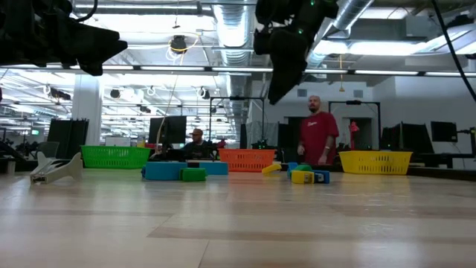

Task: Pick and place Stapler, Stapler remover, tape
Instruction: Put the yellow stapler into the orange bin

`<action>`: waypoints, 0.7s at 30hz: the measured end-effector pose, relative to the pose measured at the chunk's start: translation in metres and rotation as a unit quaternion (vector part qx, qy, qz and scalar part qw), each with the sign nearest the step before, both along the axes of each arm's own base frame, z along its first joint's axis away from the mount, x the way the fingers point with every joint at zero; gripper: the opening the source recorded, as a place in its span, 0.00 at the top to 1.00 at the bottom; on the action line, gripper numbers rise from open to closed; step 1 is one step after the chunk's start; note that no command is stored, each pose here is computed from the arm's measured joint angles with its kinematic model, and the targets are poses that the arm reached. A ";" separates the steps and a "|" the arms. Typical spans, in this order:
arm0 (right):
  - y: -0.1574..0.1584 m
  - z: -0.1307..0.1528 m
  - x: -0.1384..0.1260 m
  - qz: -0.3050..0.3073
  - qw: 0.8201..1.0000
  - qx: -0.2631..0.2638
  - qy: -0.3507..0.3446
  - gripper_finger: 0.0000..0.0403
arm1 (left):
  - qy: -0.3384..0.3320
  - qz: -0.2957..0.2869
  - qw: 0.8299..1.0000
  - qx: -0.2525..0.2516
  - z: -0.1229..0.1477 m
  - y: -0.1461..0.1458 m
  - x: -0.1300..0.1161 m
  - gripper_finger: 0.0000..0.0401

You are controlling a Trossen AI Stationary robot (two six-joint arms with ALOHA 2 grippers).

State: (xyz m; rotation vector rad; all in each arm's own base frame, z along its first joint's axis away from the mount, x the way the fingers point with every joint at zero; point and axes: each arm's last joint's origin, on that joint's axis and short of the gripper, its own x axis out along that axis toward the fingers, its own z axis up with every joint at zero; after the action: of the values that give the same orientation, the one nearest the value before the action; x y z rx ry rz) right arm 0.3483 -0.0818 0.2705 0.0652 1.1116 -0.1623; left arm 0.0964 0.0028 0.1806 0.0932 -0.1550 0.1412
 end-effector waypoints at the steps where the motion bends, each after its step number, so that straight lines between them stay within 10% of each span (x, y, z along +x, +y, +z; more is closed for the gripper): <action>1: -0.002 0.000 -0.001 0.005 1.000 -0.004 0.001 0.48 | 0.000 0.000 1.000 0.000 0.000 0.000 0.000 0.58; 21: -0.032 -0.042 0.012 0.036 0.998 0.022 0.040 0.35 | 0.000 0.000 1.000 0.000 0.000 0.000 0.000 0.58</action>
State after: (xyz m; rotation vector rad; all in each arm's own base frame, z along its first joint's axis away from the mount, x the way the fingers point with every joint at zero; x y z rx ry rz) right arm 0.3604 -0.1141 0.2286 0.0590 1.1954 -0.0762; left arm 0.0964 0.0028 0.1806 0.0932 -0.1548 0.1412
